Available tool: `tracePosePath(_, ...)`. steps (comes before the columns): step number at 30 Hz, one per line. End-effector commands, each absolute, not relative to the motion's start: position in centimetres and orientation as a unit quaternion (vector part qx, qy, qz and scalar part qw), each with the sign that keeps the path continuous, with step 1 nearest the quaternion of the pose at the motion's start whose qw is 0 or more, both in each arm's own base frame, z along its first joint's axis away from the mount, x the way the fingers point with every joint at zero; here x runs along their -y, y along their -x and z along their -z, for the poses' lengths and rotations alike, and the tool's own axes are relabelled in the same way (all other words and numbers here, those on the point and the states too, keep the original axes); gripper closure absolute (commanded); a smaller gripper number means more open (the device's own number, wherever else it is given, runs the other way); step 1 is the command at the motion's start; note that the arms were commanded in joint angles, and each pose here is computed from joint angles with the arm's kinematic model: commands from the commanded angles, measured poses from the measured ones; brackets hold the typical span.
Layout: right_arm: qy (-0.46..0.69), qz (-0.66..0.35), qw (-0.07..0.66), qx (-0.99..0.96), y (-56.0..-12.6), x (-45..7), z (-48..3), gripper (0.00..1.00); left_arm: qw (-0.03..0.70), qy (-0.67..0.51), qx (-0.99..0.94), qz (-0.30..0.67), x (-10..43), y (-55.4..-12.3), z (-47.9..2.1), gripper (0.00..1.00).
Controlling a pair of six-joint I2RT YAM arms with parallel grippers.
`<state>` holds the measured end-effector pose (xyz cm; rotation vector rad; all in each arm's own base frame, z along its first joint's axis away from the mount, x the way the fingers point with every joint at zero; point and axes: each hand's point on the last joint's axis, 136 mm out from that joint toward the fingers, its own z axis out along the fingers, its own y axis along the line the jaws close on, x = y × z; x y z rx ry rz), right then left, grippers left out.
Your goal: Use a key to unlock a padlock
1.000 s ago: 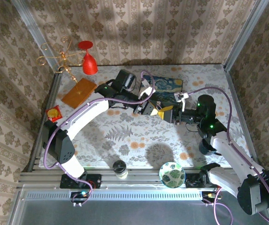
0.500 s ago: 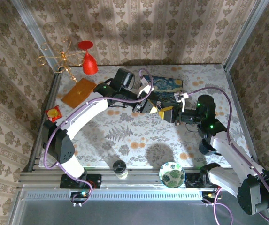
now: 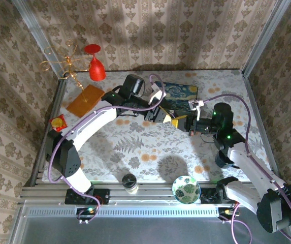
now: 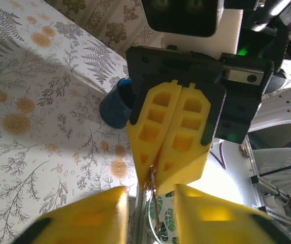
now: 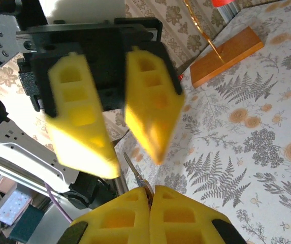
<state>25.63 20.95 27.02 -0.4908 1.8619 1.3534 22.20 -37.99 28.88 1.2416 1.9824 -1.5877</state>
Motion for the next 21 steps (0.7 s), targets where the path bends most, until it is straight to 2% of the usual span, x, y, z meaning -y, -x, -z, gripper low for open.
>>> tracePosePath(1, 0.175, -0.516, 0.398, -0.738, -26.2, -20.7, -26.9, 1.00, 0.183, -0.403, -0.693, 0.570, 37.8, -23.6, -30.3, 0.42)
tracePosePath(2, 0.165, -0.510, 0.401, -0.743, -26.5, -20.5, -26.6, 1.00, 0.192, -0.391, -0.699, 0.568, 37.7, -24.1, -30.4, 0.37)
tracePosePath(5, 0.116, -0.481, 0.409, -0.767, -27.8, -19.4, -25.3, 1.00, 0.233, -0.328, -0.731, 0.551, 37.0, -26.8, -29.9, 0.34)
tracePosePath(11, -0.005, -0.436, 0.412, -0.800, -29.7, -16.7, -22.3, 1.00, 0.326, -0.160, -0.817, 0.447, 34.1, -32.7, -25.2, 0.27)
tracePosePath(15, -0.068, -0.427, 0.397, -0.810, -29.7, -15.3, -20.7, 1.00, 0.341, -0.083, -0.833, 0.428, 34.6, -34.0, -21.8, 0.25)
tracePosePath(21, -0.150, -0.381, 0.379, -0.830, -28.5, -12.3, -18.6, 1.00, 0.333, -0.076, -0.860, 0.379, 37.9, -33.8, -16.8, 0.29)
